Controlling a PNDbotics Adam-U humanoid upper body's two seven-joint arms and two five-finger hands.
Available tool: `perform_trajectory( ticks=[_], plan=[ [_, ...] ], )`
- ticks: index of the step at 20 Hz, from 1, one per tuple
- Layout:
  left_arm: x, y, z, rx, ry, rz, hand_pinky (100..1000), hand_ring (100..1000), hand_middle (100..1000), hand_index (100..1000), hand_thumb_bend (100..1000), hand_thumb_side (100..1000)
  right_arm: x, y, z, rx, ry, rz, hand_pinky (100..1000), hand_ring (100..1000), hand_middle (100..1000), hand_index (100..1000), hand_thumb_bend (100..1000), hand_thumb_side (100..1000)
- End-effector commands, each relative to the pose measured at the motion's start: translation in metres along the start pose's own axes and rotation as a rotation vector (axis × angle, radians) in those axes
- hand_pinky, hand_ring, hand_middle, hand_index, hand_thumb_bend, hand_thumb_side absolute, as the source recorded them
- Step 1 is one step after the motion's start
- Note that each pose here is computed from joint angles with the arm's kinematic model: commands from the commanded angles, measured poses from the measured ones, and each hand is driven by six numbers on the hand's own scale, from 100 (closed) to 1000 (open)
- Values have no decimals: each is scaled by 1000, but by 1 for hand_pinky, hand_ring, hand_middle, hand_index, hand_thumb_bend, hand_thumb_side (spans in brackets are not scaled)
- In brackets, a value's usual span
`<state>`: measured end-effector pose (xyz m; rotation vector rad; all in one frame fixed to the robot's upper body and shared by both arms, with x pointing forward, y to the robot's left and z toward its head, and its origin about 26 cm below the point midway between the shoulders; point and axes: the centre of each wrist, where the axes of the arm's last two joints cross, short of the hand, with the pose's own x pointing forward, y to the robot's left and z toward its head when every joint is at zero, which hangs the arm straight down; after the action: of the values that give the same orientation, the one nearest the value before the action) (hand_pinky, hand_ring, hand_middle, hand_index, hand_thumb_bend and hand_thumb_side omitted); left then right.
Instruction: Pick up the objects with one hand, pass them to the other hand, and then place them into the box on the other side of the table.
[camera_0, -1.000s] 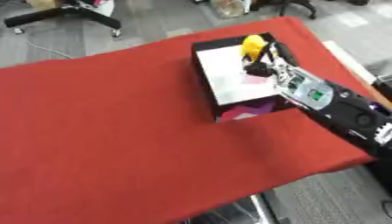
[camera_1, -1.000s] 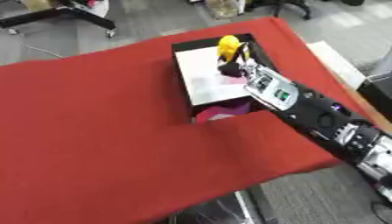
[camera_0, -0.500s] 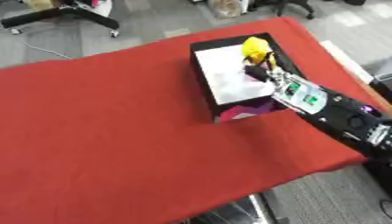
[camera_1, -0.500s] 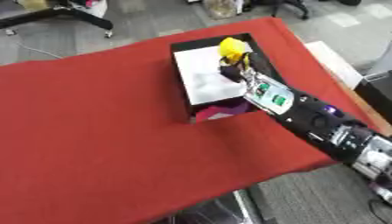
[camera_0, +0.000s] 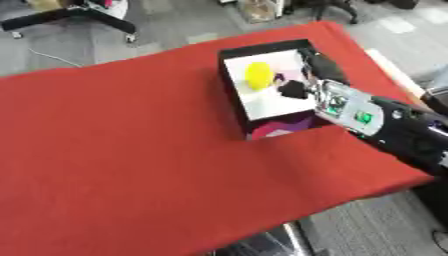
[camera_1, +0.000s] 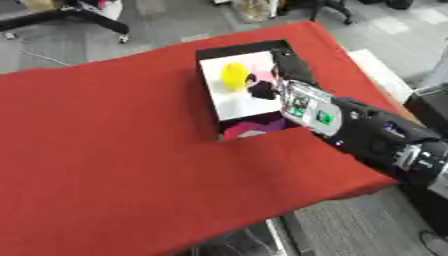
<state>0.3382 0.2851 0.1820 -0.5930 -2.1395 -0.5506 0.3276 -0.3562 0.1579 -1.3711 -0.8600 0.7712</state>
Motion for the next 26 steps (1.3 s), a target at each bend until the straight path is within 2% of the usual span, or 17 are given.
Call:
perform_trajectory(
  ticks=[1, 3, 5, 6, 7, 8, 10, 11, 13, 15, 16, 17, 18, 21, 22, 24, 26],
  plan=[
    [9, 4, -1, -5, -3, -36, 775, 716, 670, 761, 170, 818, 4, -50, 8, -10, 22, 166, 1000, 958, 1000, 1000, 397, 493],
    [10, 6, 0, 4, 4, -52, 774, 715, 670, 761, 165, 820, 13, -72, 23, -23, 33, 239, 1000, 905, 1000, 1000, 363, 403],
    [11, 10, 0, 17, 14, -76, 774, 715, 670, 761, 143, 818, 23, -89, 44, -80, 37, 282, 1000, 816, 992, 1000, 302, 333],
    [14, 15, -1, 27, 22, -106, 774, 715, 670, 762, 123, 813, 27, -96, 52, -138, 39, 302, 1000, 761, 976, 1000, 299, 292],
    [16, 20, -2, 40, 30, -141, 773, 715, 670, 763, 100, 806, 30, -100, 55, -199, 44, 320, 1000, 755, 965, 1000, 278, 230],
    [19, 26, -3, 56, 41, -188, 773, 716, 671, 765, 100, 797, 34, -101, 58, -258, 32, 337, 1000, 716, 959, 1000, 304, 206],
    [23, 37, -8, 91, 62, -294, 774, 718, 674, 769, 100, 768, 41, -99, 61, -362, -14, 359, 968, 689, 948, 1000, 290, 138],
    [24, 43, -10, 111, 74, -351, 775, 719, 677, 773, 100, 737, 44, -98, 62, -408, -48, 363, 936, 674, 941, 1000, 293, 100],
    [25, 54, -18, 144, 105, -470, 777, 724, 686, 783, 100, 686, 53, -96, 65, -494, -135, 354, 895, 676, 935, 1000, 261, 100],
    [24, 67, -29, 153, 146, -604, 780, 730, 694, 792, 100, 651, 62, -94, 68, -563, -240, 324, 880, 674, 931, 997, 248, 100],
    [23, 74, -35, 139, 171, -684, 794, 750, 725, 819, 100, 567, 68, -93, 70, -591, -301, 301, 861, 674, 927, 988, 225, 100],
    [20, 81, -42, 122, 199, -769, 794, 750, 725, 819, 100, 567, 73, -92, 72, -617, -362, 276, 861, 674, 927, 988, 225, 100],
    [17, 91, -50, 87, 236, -871, 816, 779, 761, 851, 100, 447, 80, -89, 75, -641, -436, 241, 839, 684, 921, 981, 183, 100],
    [2, 115, -67, -17, 352, -1119, 839, 808, 801, 889, 100, 248, 97, -82, 83, -692, -604, 145, 838, 678, 914, 975, 158, 100],
    [-3, 123, -70, -55, 399, -1191, 842, 813, 810, 897, 100, 209, 102, -79, 86, -704, -654, 121, 841, 673, 912, 971, 156, 100],
    [-12, 135, -75, -113, 495, -1322, 848, 822, 828, 909, 205, 208, 111, -75, 91, -722, -731, 88, 850, 664, 909, 964, 137, 100],
    [-18, 144, -77, -137, 589, -1428, 846, 821, 830, 910, 239, 220, 121, -71, 97, -741, -790, 71, 880, 637, 910, 960, 166, 100]
  ],
)
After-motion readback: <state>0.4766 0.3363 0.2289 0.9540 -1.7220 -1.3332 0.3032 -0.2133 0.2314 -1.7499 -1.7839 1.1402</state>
